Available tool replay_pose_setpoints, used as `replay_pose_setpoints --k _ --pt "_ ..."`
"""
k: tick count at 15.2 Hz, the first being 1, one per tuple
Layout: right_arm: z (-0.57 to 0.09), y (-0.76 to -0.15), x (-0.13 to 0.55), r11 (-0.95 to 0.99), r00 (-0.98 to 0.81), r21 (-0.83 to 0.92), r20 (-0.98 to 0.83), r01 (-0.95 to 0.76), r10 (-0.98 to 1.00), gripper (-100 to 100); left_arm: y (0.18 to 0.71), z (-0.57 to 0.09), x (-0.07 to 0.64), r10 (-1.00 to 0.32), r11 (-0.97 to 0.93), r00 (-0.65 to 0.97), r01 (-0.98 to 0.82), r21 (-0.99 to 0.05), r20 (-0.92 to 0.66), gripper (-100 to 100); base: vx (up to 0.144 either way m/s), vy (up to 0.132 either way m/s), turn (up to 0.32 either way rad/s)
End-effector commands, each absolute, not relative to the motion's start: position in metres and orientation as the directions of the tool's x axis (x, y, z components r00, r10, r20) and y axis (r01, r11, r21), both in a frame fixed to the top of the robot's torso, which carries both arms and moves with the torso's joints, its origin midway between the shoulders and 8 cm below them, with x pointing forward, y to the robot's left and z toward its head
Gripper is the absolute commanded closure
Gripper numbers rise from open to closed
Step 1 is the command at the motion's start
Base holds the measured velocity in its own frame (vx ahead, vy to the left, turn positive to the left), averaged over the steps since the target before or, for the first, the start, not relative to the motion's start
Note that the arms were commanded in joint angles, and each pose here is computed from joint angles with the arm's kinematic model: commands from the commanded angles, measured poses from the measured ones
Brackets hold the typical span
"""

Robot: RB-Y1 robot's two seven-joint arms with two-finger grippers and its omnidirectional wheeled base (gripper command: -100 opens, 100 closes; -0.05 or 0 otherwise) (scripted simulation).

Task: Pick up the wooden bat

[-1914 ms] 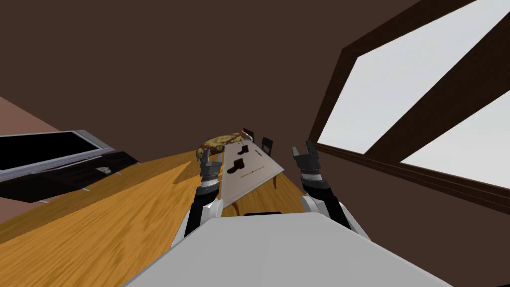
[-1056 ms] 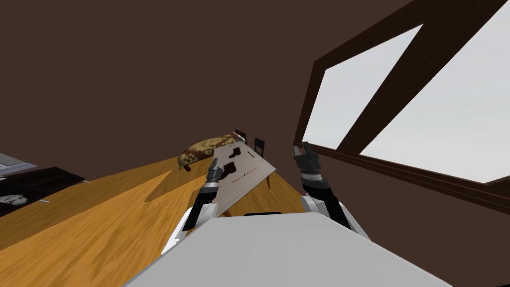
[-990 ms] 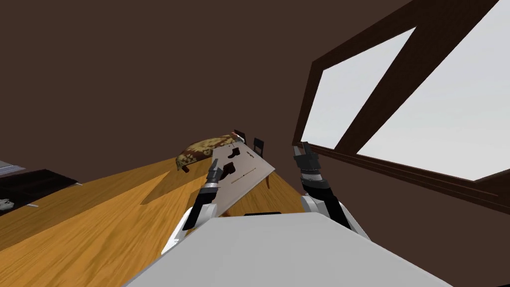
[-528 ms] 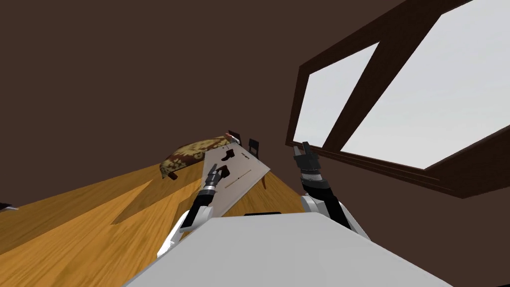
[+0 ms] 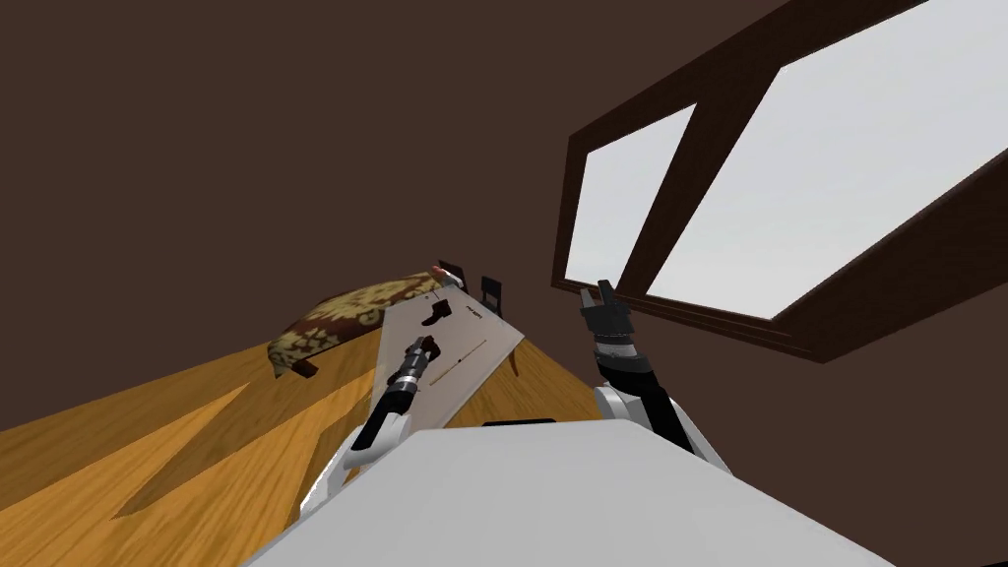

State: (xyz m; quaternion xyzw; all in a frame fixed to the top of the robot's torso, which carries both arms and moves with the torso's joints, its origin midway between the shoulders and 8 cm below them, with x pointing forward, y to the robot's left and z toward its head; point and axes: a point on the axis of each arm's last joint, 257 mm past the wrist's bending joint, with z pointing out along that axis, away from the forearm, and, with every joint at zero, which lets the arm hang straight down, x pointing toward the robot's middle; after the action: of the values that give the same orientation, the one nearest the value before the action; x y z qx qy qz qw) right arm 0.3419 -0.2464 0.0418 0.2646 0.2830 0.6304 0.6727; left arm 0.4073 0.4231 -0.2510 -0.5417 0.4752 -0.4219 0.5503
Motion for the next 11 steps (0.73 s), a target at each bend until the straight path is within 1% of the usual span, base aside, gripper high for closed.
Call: replay_pose_setpoints --k 1,2,3,4,5,6,7,9,10,11 --pt "0.042 -0.246 0.342 0.065 0.045 0.713 -0.047 -0.698 0.998 0 0.434 -0.274 0.403 -0.975 0.044 0.212 -0.101 -0.994 -0.065 -100 0.045 -0.037 -0.077" --pt "0.042 -0.246 0.342 0.065 0.045 0.713 -0.047 -0.698 0.998 0 0.434 -0.274 0.403 -0.975 0.044 0.212 -0.101 -0.994 -0.065 -100 0.024 -0.02 0.006" --pt "0.042 -0.246 0.342 0.065 0.045 0.713 -0.047 -0.698 0.998 0 0.453 -0.289 0.397 -0.968 0.023 0.242 -0.15 -0.988 -0.059 -100 0.027 -0.035 -0.198" --pt "0.042 -0.246 0.342 0.065 0.045 0.713 -0.047 -0.698 0.998 0 0.456 -0.298 0.394 -0.967 0.019 0.248 -0.167 -0.986 -0.061 -100 0.042 -0.035 -0.236" --pt "0.042 -0.246 0.342 0.065 0.045 0.713 -0.047 -0.698 0.998 0 0.457 -0.302 0.393 -0.966 0.017 0.251 -0.175 -0.984 -0.061 -100 0.039 -0.022 -0.089" --pt "0.042 -0.246 0.342 0.065 0.045 0.713 -0.047 -0.698 0.998 0 0.477 -0.318 0.385 -0.957 -0.009 0.284 -0.223 -0.975 -0.056 -100 0.053 -0.045 -0.239" --pt "0.042 -0.246 0.342 0.065 0.045 0.713 -0.047 -0.698 0.998 0 0.478 -0.321 0.384 -0.957 -0.011 0.286 -0.229 -0.973 -0.057 -100 0.056 -0.043 -0.237" --pt "0.042 -0.246 0.342 0.065 0.045 0.713 -0.047 -0.698 0.998 0 0.481 -0.33 0.38 -0.954 -0.016 0.293 -0.246 -0.969 -0.059 -100 0.031 -0.025 -0.019" --pt "0.042 -0.246 0.342 0.065 0.045 0.713 -0.047 -0.698 0.998 0 0.499 -0.341 0.373 -0.944 -0.044 0.325 -0.282 -0.958 -0.053 -100 0.04 -0.041 -0.191" --pt "0.042 -0.246 0.342 0.065 0.045 0.713 -0.047 -0.698 0.998 0 0.502 -0.35 0.368 -0.942 -0.05 0.332 -0.299 -0.953 -0.055 -100 0.054 -0.042 -0.27"
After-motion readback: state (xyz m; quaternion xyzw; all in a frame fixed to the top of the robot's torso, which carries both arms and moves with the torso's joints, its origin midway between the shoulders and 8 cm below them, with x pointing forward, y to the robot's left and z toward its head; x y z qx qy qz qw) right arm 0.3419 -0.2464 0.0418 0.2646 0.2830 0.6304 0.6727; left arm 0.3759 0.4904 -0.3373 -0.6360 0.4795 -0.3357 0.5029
